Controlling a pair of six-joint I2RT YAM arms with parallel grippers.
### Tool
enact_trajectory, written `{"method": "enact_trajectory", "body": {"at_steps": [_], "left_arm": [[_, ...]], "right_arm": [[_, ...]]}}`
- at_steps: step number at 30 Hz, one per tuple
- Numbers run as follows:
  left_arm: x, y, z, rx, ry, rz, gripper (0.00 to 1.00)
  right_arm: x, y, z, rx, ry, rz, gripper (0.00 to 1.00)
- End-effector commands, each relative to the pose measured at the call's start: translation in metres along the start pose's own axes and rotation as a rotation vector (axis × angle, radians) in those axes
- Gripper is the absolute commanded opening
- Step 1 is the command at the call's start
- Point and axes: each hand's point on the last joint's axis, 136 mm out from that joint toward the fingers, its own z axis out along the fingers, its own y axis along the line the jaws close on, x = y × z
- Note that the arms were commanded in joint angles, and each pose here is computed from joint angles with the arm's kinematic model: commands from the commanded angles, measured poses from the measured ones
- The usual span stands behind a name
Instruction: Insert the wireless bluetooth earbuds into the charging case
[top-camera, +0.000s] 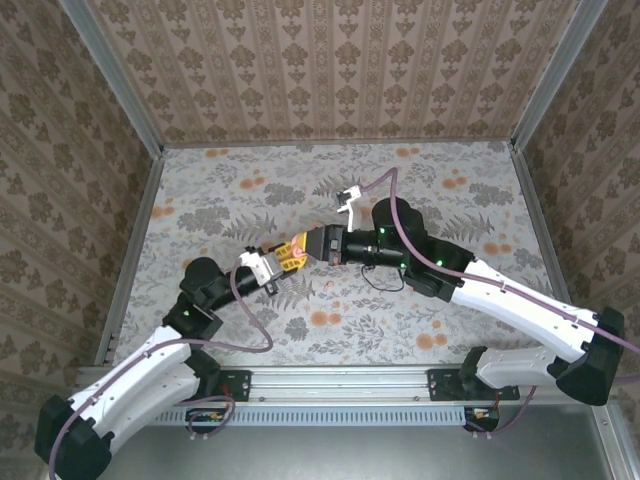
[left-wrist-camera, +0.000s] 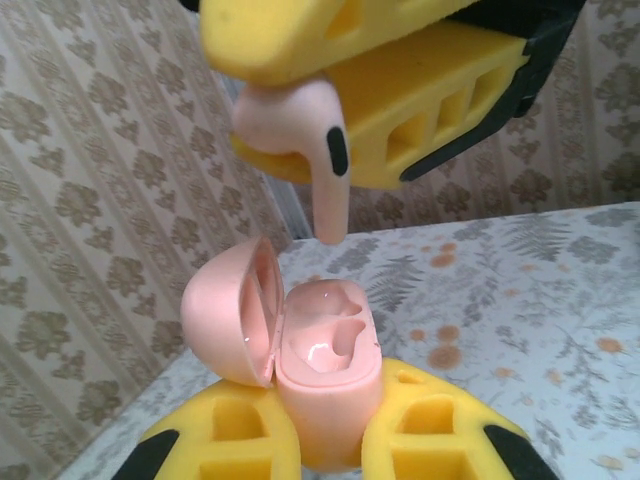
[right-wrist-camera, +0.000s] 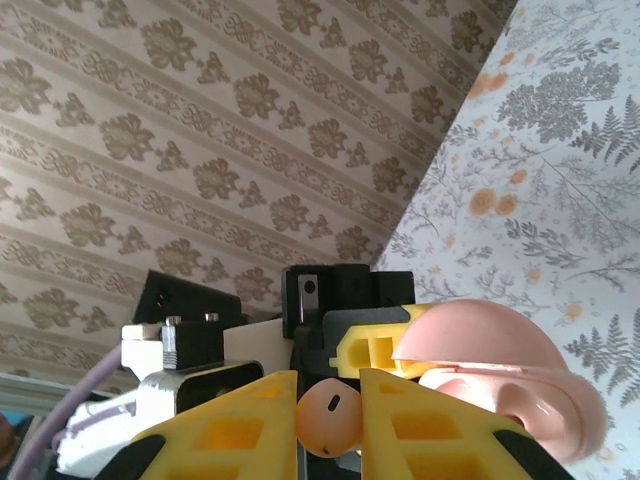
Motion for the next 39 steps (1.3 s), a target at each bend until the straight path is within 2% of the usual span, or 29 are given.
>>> {"method": "enact_trajectory", "body": {"at_steps": [1,9,13,22,26,34,39], "left_arm": [[-0.020,-0.011,0.000,0.121,-0.048,-0.064,0.00],[-0.032,-0.015,-0.004,0.229,-0.078,-0.149,0.00],[-0.037,-0.017,-0.004,0.252,-0.086,-0.174,0.00],[-0.034,-0.013,-0.002,0.216,-0.081,-0.205,0.00],[-0.031,-0.010,-0.001,0.185,-0.074,-0.209,0.00],[-0.026,-0.005,0.000,0.140,-0.063,-0.203,0.00],[-0.021,-0.001,0.002,0.102,-0.050,-0.206,0.00]], "right_arm": [[0.005,0.013,-0.010,0.006,0.066,-0.119,0.19],[0.023,0.020,-0.032,0.003,0.251,-0.280,0.19],[0.027,0.015,-0.029,0.006,0.264,-0.278,0.19],[0.013,0.013,-0.007,-0.053,0.130,-0.131,0.18],[0.009,0.003,-0.001,-0.029,0.077,-0.067,0.18],[-0.009,-0.003,-0.009,-0.022,-0.079,0.026,0.18],[-0.017,0.001,-0.013,-0.042,-0.132,0.062,0.18]]}}
